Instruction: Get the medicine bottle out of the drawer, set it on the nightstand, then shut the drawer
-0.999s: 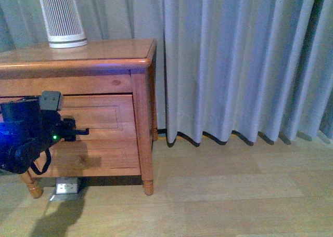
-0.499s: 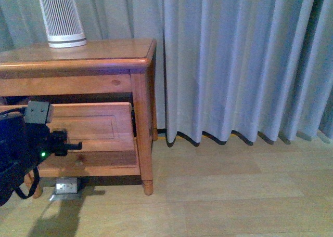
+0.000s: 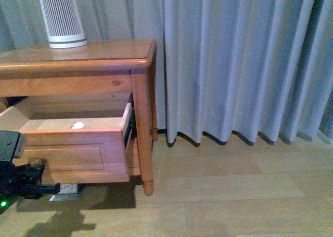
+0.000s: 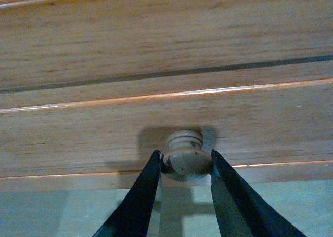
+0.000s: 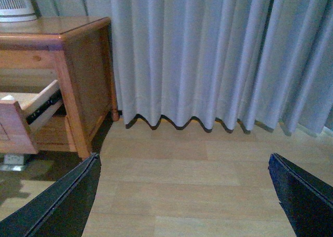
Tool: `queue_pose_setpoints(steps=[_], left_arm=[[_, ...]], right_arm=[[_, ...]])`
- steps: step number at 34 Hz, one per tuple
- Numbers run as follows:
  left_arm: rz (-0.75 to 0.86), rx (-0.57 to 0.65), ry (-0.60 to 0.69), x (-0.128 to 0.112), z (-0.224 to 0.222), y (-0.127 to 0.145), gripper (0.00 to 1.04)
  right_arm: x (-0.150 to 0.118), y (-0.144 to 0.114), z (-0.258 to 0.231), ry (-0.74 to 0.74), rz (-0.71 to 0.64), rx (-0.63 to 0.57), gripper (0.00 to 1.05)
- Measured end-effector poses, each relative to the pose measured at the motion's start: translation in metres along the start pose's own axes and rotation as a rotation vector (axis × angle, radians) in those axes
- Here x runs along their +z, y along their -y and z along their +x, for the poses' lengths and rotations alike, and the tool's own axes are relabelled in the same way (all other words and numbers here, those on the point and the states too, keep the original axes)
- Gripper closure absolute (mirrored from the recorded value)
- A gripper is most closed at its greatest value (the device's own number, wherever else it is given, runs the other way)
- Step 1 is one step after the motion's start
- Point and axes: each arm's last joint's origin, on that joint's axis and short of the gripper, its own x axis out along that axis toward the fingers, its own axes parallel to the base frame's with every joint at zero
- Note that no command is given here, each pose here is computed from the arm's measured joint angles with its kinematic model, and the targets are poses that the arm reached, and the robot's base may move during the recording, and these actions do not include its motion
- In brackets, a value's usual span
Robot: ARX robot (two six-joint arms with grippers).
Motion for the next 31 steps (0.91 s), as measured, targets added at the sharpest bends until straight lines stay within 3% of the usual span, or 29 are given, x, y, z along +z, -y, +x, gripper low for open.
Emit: queue_pose_setpoints(steps=[6, 15, 19, 22, 31], left_arm=[[-0.003, -0.002, -0.024, -0.004, -0.022, 0.001, 0.82], [-0.011, -0.065, -0.091, -0.008, -0.034, 0.005, 0.43], [-0.012, -0.051, -0.055, 0.011, -0.037, 0.001, 0.19], [-0.014, -0.044, -0.036, 0.025, -0.045, -0.002, 0.06], [-0.061, 0.009, 0.042, 0.082, -0.085, -0.032, 0.07]], right_arm=[[0.000, 0.000, 0.000, 0.000, 0.000, 0.000, 0.07], [0.000, 0.000, 0.000, 0.000, 0.000, 0.000, 0.07], [0.000, 0.000, 0.000, 0.000, 0.000, 0.000, 0.07], [0.000, 0.000, 0.000, 0.000, 0.000, 0.000, 0.07], [0.000, 0.000, 0.000, 0.000, 0.000, 0.000, 0.07]])
